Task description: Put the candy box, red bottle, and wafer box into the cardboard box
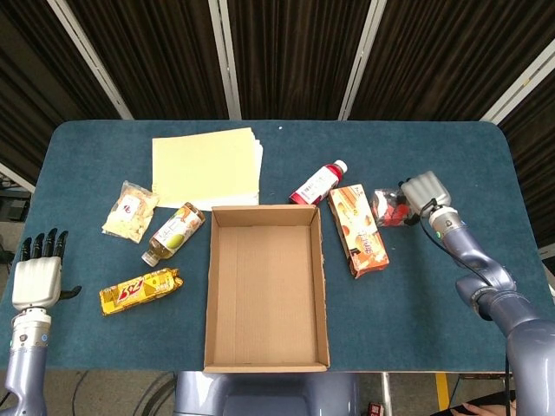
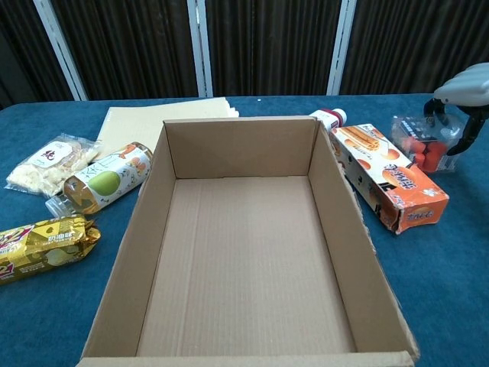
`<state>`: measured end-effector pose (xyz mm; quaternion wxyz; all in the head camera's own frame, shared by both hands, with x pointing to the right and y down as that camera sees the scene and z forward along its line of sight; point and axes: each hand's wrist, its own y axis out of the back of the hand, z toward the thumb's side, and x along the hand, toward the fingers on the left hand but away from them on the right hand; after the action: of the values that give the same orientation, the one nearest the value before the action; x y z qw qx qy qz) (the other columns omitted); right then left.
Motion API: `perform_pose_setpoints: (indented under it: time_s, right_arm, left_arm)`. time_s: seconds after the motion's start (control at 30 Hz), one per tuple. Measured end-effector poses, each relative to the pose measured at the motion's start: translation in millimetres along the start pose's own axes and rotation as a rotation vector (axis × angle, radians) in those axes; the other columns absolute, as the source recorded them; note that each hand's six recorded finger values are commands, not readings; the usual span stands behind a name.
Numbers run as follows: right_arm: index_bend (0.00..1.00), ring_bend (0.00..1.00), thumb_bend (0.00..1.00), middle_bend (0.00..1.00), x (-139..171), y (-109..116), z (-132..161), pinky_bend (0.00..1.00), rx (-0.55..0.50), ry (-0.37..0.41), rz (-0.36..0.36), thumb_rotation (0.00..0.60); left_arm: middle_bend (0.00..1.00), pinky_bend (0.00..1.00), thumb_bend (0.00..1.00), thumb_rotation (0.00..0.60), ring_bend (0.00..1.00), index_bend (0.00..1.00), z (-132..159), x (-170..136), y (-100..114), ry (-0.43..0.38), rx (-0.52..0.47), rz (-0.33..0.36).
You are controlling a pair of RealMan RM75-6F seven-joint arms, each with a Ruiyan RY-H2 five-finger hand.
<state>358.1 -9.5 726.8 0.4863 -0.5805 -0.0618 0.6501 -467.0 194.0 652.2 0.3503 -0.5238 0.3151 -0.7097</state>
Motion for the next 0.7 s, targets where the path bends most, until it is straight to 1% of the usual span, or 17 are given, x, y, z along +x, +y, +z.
perform_pose_setpoints:
  time_s: [0.1, 0.23, 0.33, 0.43, 0.5, 0.53, 0.7]
  right_arm:
    - [0.78, 0.65, 0.31, 0.55, 6.1, 7.8, -0.8, 0.77, 0.009, 0.017, -0.024, 0.600]
    - [0.77, 0.65, 0.31, 0.55, 19.1, 21.6, 1.4, 0.77, 0.018, 0.044, -0.063, 0.600]
    - [0.77, 0.65, 0.31, 0.54, 33.0, 35.5, 5.0, 0.77, 0.015, 0.062, -0.100, 0.600]
    - [0.77, 0.64, 0.31, 0.54, 49.7, 52.4, 12.1, 0.77, 0.007, 0.081, -0.142, 0.600]
    - [0.76, 0.64, 0.31, 0.54, 64.5, 68.1, 21.4, 0.77, 0.001, 0.098, -0.179, 0.600]
    - [0.76, 0.64, 0.31, 0.54, 68.3, 72.4, 24.2, 0.77, 0.000, 0.103, -0.190, 0.600]
    - [0.76, 0.64, 0.31, 0.54, 99.5, 113.2, 56.3, 0.77, -0.011, 0.152, -0.274, 0.600]
  left_arm:
    - [0.00, 0.00, 0.00, 0.535, 0.00, 0.00, 0.2, -4.3, 10.5, -0.019, -0.026, 0.036]
    - [0.00, 0.00, 0.00, 0.535, 0.00, 0.00, -0.2, -16.3, 32.6, -0.053, -0.063, 0.134]
    - [0.00, 0.00, 0.00, 0.536, 0.00, 0.00, -3.3, -30.2, 46.8, -0.075, -0.105, 0.191]
    - [0.00, 0.00, 0.00, 0.535, 0.00, 0.00, -7.7, -41.0, 52.2, -0.090, -0.133, 0.197]
    - [0.00, 0.00, 0.00, 0.535, 0.00, 0.00, -7.4, -44.5, 53.2, -0.103, -0.140, 0.193]
    - [0.00, 0.00, 0.00, 0.535, 0.00, 0.00, -6.8, -45.6, 53.4, -0.110, -0.144, 0.190]
    - [0.00, 0.00, 0.00, 0.534, 0.00, 0.00, -2.9, -45.3, 50.0, -0.135, -0.152, 0.160]
